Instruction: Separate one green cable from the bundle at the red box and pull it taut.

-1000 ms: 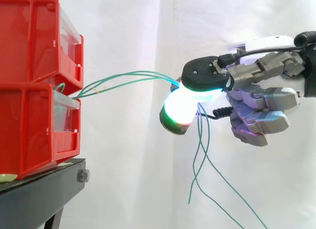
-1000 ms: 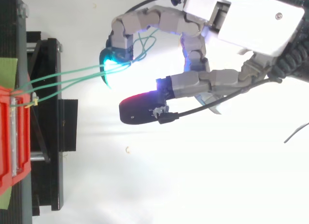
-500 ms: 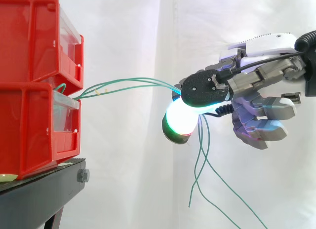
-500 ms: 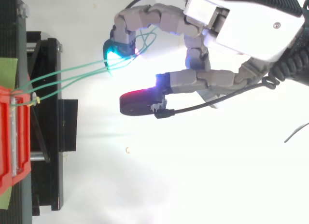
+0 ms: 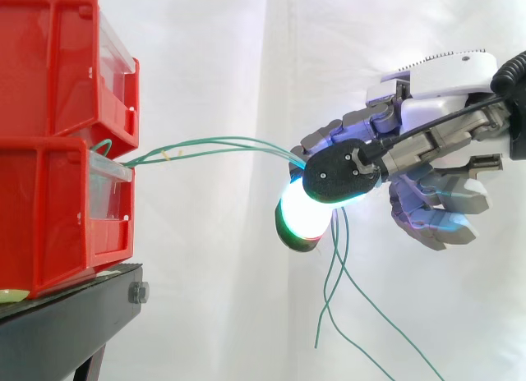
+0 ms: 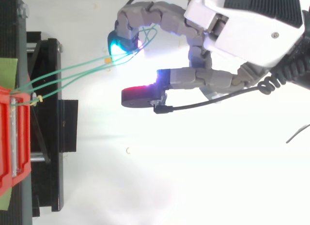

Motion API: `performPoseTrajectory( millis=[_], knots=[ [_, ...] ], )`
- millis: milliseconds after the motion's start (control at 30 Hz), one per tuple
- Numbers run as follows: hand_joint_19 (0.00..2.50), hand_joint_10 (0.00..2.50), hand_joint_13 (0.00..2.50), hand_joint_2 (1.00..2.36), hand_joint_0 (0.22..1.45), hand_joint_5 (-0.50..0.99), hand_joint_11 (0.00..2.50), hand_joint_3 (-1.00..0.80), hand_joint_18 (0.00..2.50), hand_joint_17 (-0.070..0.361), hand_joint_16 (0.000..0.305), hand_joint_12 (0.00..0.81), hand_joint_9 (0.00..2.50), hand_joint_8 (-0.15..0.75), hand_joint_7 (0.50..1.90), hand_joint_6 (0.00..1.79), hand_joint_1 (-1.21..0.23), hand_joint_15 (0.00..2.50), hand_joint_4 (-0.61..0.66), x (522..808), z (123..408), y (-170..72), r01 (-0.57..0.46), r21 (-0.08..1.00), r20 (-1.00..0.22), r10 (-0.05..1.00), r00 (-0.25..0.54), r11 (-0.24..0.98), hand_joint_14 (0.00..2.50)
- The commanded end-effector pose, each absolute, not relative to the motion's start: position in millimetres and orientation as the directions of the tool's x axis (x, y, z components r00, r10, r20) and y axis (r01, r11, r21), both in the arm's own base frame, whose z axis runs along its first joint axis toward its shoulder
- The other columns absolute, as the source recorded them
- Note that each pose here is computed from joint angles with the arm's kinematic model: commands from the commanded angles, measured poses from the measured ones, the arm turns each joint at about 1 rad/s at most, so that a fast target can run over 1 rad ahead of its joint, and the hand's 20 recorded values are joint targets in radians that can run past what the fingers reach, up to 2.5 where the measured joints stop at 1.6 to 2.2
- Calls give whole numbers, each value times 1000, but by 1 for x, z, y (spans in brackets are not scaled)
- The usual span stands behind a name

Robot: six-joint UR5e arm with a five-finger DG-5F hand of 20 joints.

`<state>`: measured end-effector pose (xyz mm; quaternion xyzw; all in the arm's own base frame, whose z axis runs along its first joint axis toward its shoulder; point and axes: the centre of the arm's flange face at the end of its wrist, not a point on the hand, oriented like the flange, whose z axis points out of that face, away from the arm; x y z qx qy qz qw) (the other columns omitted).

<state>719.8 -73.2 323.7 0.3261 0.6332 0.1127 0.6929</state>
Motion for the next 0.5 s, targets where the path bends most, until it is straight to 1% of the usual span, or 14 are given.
performPoseTrajectory(
  millis=[0, 67, 100, 200, 467],
  knots=[
    [776, 23, 1800, 1016, 724, 152, 599, -155, 1597, 139, 62, 431, 2151, 253, 1282, 502, -760, 795, -100, 720, 323, -73, 264, 551, -834, 528, 159, 792, 24],
    [777, 22, 1799, 1016, 724, 152, 620, -153, 1597, 140, 62, 434, 2152, 254, 1286, 502, -760, 800, -99, 720, 323, -73, 268, 528, -849, 506, 151, 806, 24],
    [774, 24, 1801, 1016, 723, 152, 618, -151, 1597, 139, 62, 437, 2152, 254, 1280, 502, -760, 790, -100, 720, 324, -72, 276, 475, -880, 456, 136, 835, 24],
    [771, 24, 1803, 1016, 725, 152, 614, -160, 1596, 140, 62, 429, 2152, 254, 1281, 502, -759, 800, -101, 721, 324, -71, 278, 434, -901, 414, 129, 857, 22],
    [779, 22, 1802, 1016, 725, 151, 616, -167, 1594, 138, 62, 425, 2158, 254, 1285, 502, -758, 811, -100, 724, 327, -71, 272, 386, -922, 361, 136, 882, 24]
  ],
)
